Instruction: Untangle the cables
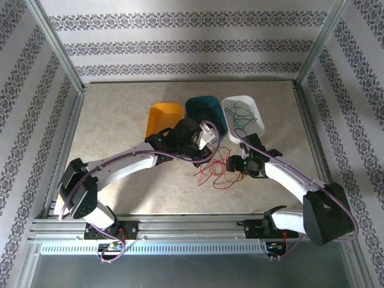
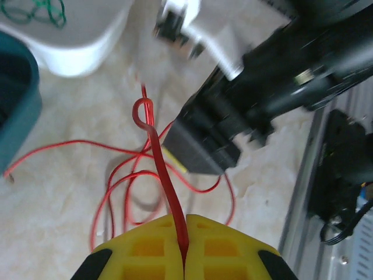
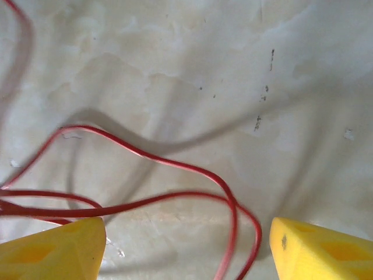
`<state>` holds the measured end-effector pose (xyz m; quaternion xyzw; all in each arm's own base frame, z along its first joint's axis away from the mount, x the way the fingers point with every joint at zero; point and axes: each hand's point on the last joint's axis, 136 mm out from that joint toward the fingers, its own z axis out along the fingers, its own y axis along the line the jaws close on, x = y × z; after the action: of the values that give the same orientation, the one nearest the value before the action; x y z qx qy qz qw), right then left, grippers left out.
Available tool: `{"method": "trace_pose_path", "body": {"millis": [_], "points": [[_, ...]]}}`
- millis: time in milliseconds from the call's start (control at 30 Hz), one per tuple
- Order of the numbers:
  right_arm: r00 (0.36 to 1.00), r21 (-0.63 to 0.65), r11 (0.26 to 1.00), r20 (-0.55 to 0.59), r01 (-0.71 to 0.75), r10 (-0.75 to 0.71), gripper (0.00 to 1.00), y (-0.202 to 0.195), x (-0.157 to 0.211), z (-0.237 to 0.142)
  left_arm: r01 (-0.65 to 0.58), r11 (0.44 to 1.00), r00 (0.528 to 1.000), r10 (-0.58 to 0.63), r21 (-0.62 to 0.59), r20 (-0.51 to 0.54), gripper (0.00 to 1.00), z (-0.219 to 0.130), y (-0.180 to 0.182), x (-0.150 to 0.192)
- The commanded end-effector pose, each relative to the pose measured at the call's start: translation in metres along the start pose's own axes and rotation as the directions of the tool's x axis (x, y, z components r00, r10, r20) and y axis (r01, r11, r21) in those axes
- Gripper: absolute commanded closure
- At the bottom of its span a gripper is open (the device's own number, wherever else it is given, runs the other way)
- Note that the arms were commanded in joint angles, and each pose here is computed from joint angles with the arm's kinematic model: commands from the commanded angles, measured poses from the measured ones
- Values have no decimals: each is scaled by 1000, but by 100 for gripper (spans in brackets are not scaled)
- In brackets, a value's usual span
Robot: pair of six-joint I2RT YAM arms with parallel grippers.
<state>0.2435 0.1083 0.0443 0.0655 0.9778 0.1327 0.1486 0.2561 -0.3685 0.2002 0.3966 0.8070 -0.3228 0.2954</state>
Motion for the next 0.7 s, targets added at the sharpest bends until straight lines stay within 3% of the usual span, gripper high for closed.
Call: {"method": "trace_pose_path", "body": {"millis": [0, 400, 667], "points": [[1000, 3, 1000, -22, 15, -15, 26, 3, -3, 4, -32, 999, 995, 33, -8, 99, 100, -25, -9, -30], [998, 39, 999, -59, -26, 29, 26, -10, 9, 13, -48, 999, 917, 45, -1, 396, 100, -117, -20, -106], [996, 47, 998, -76, -42, 45, 26, -13, 13, 17, -20, 998, 768, -23, 61, 640, 100, -189, -21, -160]]}}
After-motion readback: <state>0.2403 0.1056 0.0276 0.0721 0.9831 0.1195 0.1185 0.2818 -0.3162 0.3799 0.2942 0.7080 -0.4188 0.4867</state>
